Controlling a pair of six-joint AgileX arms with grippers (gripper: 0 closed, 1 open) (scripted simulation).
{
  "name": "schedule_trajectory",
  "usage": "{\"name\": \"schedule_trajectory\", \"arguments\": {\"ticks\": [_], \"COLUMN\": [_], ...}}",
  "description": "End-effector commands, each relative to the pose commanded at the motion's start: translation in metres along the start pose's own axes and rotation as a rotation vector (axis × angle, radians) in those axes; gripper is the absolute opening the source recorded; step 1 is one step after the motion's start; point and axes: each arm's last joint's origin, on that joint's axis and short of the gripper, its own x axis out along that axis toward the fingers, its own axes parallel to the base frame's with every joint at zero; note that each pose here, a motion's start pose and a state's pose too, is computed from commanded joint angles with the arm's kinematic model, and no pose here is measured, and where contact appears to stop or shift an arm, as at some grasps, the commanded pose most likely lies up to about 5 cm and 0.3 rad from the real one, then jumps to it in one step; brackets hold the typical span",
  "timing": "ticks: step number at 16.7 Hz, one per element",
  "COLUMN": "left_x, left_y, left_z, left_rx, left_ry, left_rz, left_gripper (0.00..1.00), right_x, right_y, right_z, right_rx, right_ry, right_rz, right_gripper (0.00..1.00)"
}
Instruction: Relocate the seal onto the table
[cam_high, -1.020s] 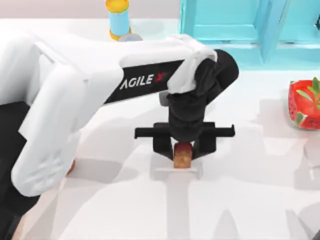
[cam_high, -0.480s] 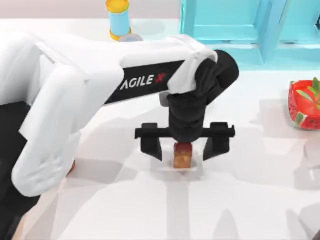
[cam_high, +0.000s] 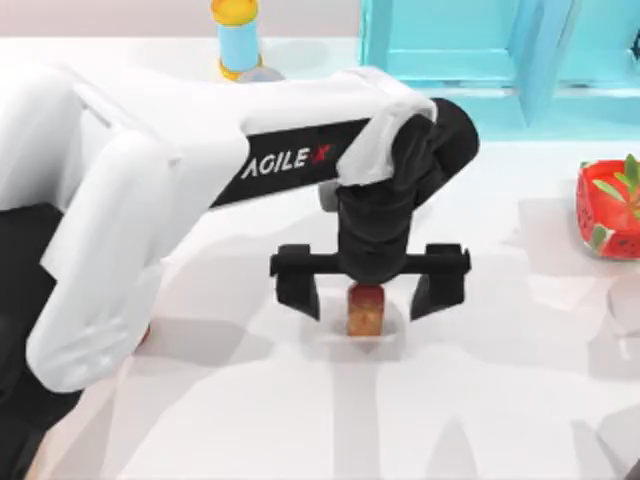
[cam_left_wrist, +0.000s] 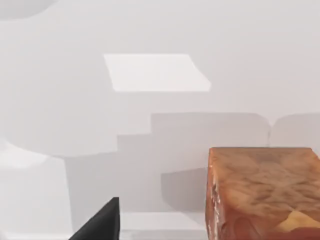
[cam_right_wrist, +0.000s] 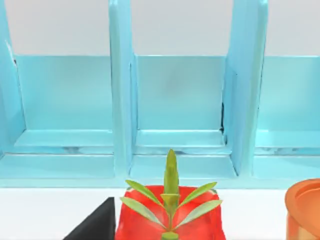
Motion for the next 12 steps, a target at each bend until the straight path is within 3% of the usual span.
{"name": "schedule_trajectory", "arguments": {"ticks": [3, 9, 12], "left_x": [-0.017, -0.109, -0.14], "left_y": [-0.006, -0.008, -0.001], "left_z": [0.003, 0.006, 0.001], "left_rx": [0.0, 0.0, 0.0], "left_ry": [0.012, 0.001, -0.001], "left_rz": [0.011, 0.001, 0.0], "left_gripper": [1.0, 1.0, 1.0], "right_x": [0.0, 0.0, 0.0], "right_y": [0.0, 0.0, 0.0], "right_z": [0.0, 0.0, 0.0], "right_rx": [0.0, 0.0, 0.0], "right_ry": [0.0, 0.0, 0.0], "right_rz": [0.0, 0.0, 0.0], "right_gripper": [1.0, 1.0, 1.0]}}
